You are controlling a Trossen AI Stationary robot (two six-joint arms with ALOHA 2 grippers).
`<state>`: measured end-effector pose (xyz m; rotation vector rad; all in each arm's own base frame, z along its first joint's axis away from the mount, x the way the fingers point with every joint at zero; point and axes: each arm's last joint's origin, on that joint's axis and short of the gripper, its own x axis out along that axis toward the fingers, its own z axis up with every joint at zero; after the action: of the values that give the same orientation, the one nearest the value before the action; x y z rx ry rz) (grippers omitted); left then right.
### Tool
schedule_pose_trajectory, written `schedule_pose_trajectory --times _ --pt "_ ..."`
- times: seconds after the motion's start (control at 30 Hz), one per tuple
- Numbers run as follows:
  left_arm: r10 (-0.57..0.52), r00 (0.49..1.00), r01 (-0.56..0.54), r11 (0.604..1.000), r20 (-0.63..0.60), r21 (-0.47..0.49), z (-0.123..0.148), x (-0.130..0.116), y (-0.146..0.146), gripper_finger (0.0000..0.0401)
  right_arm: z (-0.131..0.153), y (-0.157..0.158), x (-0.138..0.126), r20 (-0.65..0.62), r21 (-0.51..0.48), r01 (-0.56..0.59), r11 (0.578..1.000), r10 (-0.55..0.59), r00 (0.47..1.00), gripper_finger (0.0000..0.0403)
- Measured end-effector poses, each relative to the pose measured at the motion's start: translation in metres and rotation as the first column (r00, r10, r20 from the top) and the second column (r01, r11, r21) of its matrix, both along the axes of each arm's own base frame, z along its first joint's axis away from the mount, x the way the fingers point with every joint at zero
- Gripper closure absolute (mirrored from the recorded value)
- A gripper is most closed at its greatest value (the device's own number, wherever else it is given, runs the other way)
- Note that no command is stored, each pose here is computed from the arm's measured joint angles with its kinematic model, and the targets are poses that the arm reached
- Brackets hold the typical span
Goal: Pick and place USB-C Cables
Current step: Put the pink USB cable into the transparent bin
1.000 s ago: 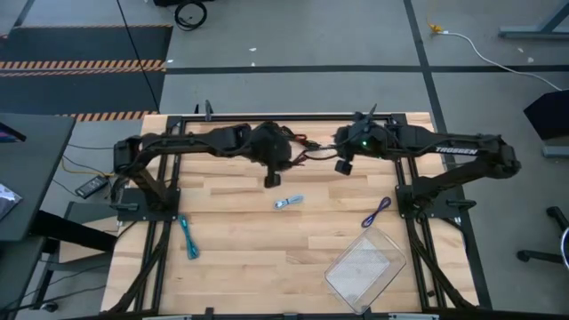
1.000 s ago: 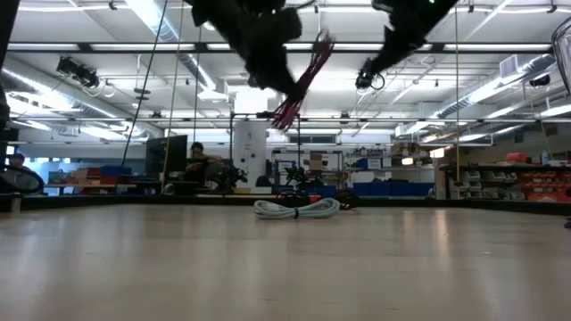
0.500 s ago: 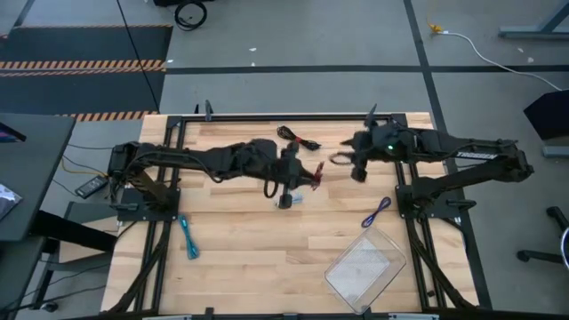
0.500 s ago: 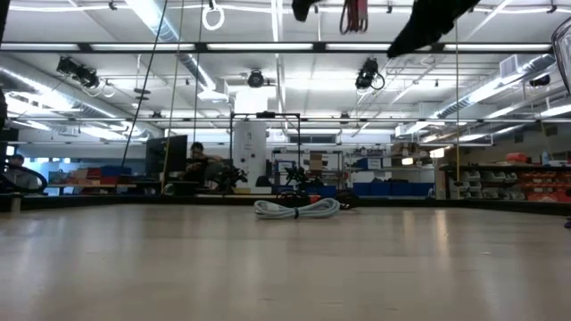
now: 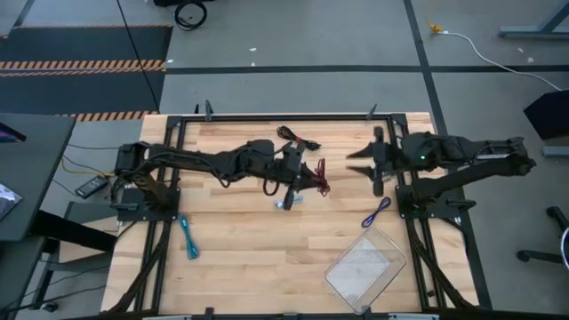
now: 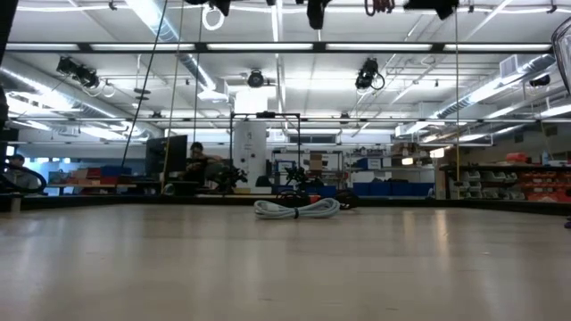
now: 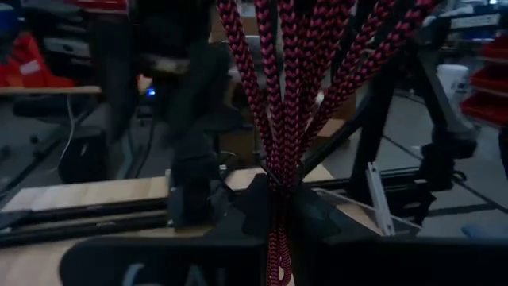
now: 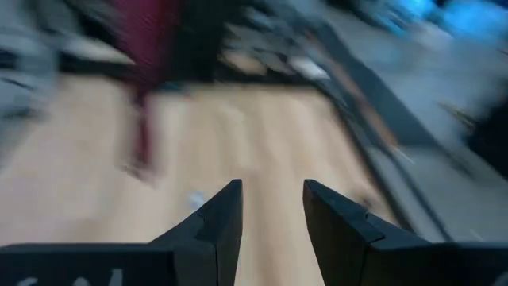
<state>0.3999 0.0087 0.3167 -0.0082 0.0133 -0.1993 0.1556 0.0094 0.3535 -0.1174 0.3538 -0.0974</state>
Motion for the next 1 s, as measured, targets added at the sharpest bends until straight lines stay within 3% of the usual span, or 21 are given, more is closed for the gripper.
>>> schedule_pose_trajectory --times 0.1,0.23,0.43,0.63,0.83,1.0 --pt "0.021 0.999 -0.021 1.0 0.025 0.017 0.002 0.0 0.008 0.0379 0.01 0.008 0.005 0.114 -0.006 -0.107 0.994 0.107 0.988 0.0262" --pt "0.033 0.999 -0.032 0.999 -0.025 0.013 -0.003 -0.001 0.018 0.0379 0.016 0.015 0.014 0.189 -0.033 -0.128 0.991 0.132 0.973 0.0262" --pt "-0.008 0.999 0.009 0.999 -0.032 0.034 -0.006 0.0 0.025 0.0367 0.005 0.02 0.041 0.152 -0.034 -0.088 0.996 0.092 0.984 0.0254" --pt "-0.047 0.998 0.049 0.997 -0.043 0.051 -0.012 0.003 0.019 0.0378 -0.005 0.023 0.055 0.089 0.026 -0.07 0.997 0.067 0.994 0.0186" --pt "-0.081 0.993 0.083 0.996 -0.085 0.024 -0.017 0.005 0.004 0.0373 0.007 0.022 0.048 0.143 0.062 -0.057 0.996 0.048 0.989 0.0105" --pt "-0.037 0.997 0.043 0.996 -0.072 0.072 -0.017 0.006 -0.012 0.0376 0.003 0.024 0.055 0.13 0.096 -0.07 0.993 0.057 0.99 0.0067"
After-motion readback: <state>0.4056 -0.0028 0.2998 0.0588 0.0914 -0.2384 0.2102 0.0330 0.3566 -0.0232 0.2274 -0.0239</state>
